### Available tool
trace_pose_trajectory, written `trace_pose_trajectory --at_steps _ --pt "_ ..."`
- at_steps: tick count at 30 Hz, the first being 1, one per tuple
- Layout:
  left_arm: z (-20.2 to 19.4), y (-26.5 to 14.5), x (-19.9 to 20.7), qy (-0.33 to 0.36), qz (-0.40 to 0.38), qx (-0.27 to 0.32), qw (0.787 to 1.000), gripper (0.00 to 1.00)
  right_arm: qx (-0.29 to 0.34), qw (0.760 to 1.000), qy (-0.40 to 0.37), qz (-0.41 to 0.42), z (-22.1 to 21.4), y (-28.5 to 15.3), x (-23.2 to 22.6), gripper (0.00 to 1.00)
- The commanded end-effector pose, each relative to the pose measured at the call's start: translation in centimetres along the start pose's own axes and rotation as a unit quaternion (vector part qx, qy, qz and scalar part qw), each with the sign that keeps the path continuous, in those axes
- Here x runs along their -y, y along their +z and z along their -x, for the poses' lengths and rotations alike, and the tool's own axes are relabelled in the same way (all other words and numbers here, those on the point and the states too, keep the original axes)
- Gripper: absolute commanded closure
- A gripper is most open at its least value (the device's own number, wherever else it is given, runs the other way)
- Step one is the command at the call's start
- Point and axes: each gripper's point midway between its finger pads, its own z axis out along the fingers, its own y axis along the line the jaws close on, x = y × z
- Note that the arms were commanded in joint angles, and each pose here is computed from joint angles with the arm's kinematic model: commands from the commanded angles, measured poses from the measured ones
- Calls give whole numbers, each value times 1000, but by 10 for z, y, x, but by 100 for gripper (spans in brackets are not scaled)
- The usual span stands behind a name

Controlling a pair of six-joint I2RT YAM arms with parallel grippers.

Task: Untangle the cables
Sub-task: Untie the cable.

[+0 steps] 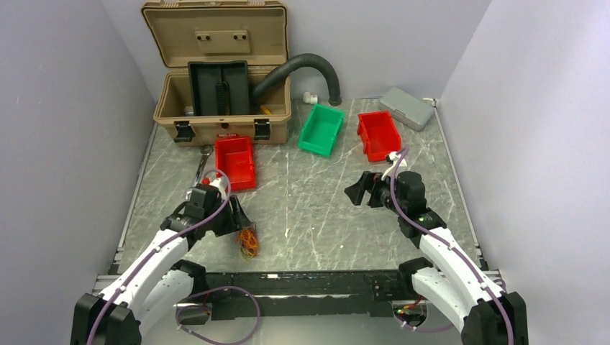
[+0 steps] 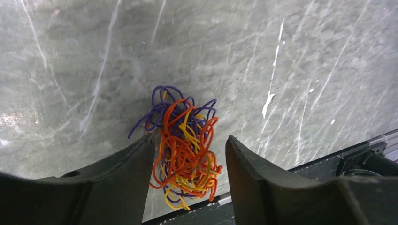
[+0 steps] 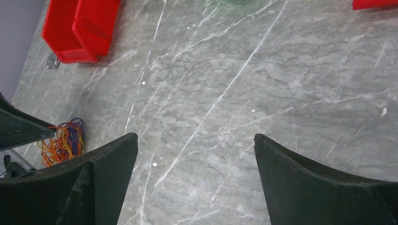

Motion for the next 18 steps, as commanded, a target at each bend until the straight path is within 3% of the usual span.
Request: trace_pose_trajectory --at_steps 1,5,6,10,18 --pt "-7 10 4 -6 -17 -15 1000 50 23 1000 -10 20 17 0 -11 4" --pt "-10 19 22 7 -76 -30 997 94 18 999 -10 25 15 -2 -13 5" --pt "-8 20 31 12 -98 -31 995 100 15 999 -11 30 14 -2 -15 5" --pt "5 17 70 44 -186 -13 982 100 -3 998 -14 54 7 -4 -23 5" --pt "38 4 129 61 -289 16 955 100 -25 992 -9 123 -1 2 -47 6"
